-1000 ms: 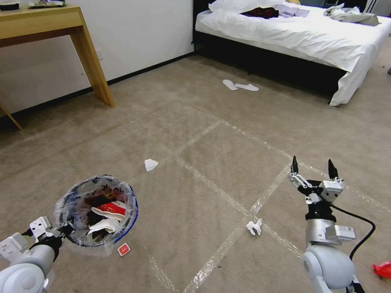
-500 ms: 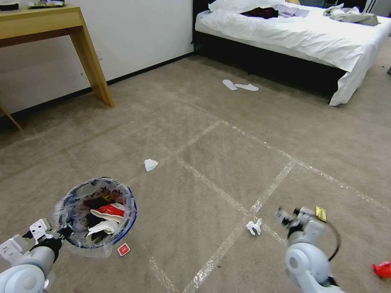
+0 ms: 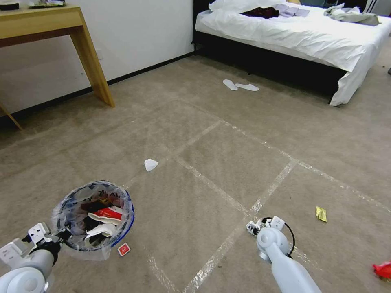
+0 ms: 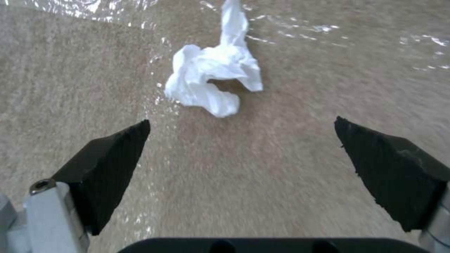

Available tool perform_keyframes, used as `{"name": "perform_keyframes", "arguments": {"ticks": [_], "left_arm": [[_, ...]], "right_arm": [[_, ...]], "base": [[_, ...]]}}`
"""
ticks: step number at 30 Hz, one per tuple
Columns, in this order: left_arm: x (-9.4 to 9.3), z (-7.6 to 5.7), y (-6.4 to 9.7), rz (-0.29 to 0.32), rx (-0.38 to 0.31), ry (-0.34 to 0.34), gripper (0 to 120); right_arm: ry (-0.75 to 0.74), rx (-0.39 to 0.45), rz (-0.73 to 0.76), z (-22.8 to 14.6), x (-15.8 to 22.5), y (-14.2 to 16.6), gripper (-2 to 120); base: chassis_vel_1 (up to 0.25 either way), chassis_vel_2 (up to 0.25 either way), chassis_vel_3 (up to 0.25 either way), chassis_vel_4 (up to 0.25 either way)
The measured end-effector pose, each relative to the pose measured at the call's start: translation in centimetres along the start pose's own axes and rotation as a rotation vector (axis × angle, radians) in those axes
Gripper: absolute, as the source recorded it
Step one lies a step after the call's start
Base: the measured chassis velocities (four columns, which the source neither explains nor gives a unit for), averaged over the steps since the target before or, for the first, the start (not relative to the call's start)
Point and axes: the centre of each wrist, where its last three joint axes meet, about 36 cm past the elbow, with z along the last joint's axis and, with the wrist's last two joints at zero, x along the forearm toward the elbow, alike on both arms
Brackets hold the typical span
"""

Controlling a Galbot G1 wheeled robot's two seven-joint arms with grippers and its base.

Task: Pick up the trash bin and place the garbage on the floor into it.

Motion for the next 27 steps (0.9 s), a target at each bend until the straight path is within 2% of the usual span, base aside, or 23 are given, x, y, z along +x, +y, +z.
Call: {"name": "perform_keyframes", "arguments": {"ticks": [8, 27], "left_arm": [[0.2, 0.2, 0.3, -0.009, -0.003, 0.003, 0], [0.8, 0.1, 1.0, -0.027, -0.010, -0.008, 0]], "right_arm": [[0.015, 0.035, 0.004, 0.5, -4.3, 0.1, 100], [-0.042, 0.101, -0.024, -1.1, -8.4, 1.7, 100]], "base": [[0.000, 0.000, 0.000, 0.000], [0.000, 0.000, 0.000, 0.000]]}}
